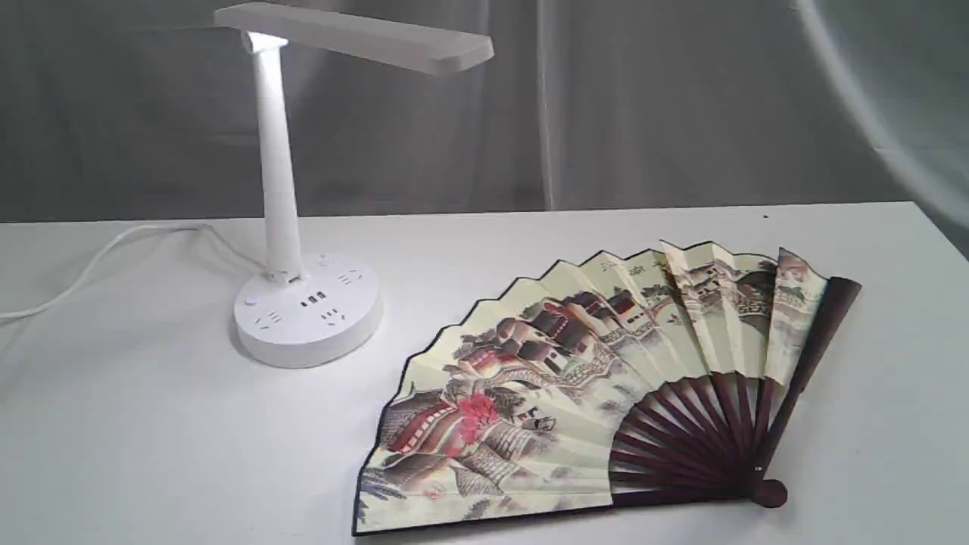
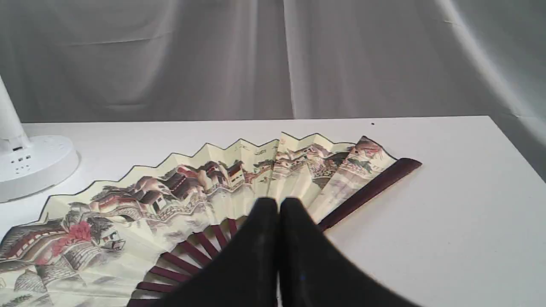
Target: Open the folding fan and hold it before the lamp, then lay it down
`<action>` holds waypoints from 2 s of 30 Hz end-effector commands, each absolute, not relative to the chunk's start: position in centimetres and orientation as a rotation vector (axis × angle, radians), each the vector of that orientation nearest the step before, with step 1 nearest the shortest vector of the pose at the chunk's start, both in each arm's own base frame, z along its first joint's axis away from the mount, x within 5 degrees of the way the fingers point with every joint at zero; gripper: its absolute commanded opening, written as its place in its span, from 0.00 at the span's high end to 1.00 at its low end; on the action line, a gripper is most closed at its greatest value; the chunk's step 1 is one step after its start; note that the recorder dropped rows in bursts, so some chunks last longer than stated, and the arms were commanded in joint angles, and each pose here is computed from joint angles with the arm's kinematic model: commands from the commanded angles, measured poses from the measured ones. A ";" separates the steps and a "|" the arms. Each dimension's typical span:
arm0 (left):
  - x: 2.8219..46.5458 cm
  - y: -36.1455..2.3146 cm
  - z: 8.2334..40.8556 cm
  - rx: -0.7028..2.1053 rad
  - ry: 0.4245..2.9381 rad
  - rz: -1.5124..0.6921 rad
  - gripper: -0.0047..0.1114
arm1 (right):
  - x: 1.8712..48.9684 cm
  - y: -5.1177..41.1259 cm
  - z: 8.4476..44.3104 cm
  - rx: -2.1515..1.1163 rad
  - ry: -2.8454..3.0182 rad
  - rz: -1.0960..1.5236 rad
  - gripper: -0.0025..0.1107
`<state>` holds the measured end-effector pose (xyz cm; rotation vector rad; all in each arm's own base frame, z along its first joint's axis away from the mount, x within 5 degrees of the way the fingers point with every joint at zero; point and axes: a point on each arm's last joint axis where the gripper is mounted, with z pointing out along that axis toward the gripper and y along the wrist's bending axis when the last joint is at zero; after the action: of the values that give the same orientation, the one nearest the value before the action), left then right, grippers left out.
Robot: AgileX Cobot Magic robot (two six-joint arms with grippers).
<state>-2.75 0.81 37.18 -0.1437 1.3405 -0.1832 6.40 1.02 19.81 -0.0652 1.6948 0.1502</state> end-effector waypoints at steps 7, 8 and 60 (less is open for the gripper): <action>1.4 0.2 32.0 -0.130 1.399 -0.206 0.96 | 6.4 1.0 19.7 -0.069 1.692 0.144 0.98; 1.9 0.2 31.3 -0.124 1.392 -0.207 0.96 | 6.4 1.0 19.7 -0.069 1.692 0.144 0.98; 5.6 -0.1 19.7 -0.079 1.666 -0.129 0.96 | 6.4 1.0 19.7 -0.069 1.692 0.144 0.98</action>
<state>5.62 -0.11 19.78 -0.0834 1.6665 -0.1347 6.40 1.02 19.81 -0.0652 1.6948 0.1502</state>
